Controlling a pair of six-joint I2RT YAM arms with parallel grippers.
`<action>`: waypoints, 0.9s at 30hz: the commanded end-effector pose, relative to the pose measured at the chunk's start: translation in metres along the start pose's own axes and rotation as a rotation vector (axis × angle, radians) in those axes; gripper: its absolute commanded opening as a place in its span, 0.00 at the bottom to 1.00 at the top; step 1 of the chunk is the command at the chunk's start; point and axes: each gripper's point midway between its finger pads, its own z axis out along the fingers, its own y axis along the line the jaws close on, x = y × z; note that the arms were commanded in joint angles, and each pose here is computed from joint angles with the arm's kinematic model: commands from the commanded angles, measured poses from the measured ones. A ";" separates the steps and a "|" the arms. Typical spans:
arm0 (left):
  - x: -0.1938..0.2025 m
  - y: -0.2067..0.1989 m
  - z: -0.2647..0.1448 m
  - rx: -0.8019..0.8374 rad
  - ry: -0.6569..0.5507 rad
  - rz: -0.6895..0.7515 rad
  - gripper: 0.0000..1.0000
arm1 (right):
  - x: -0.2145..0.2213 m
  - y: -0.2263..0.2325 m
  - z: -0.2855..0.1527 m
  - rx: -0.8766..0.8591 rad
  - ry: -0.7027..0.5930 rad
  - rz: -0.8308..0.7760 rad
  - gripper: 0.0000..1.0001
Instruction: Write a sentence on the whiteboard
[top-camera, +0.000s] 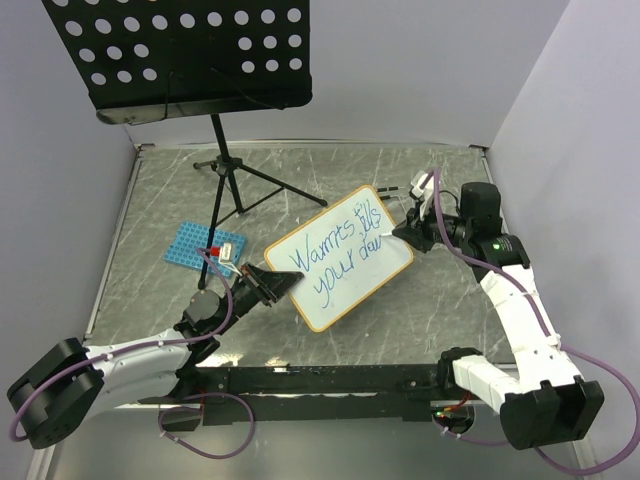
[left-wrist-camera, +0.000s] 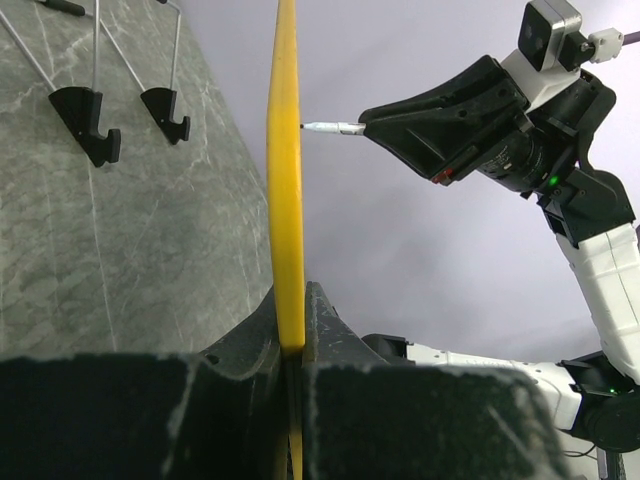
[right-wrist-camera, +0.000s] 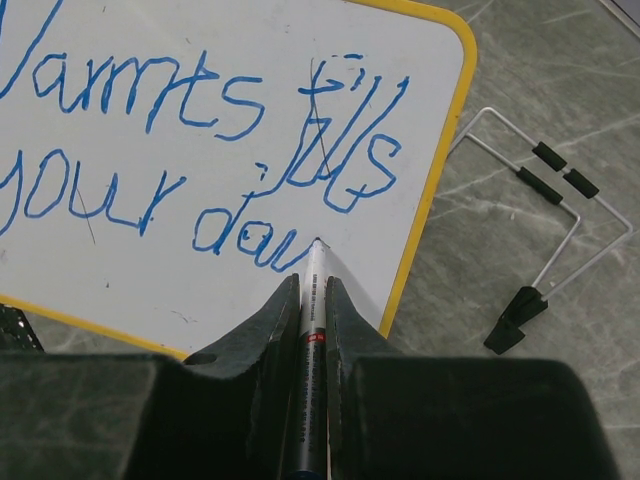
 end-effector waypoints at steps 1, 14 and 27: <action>-0.034 -0.067 -0.004 0.246 -0.119 -0.018 0.01 | 0.002 0.008 -0.007 -0.017 0.006 -0.033 0.00; -0.035 -0.068 -0.003 0.243 -0.120 -0.018 0.01 | 0.044 0.042 -0.012 -0.127 0.084 0.002 0.00; -0.032 -0.065 0.002 0.238 -0.110 -0.026 0.01 | -0.019 0.050 -0.013 -0.222 -0.088 0.006 0.00</action>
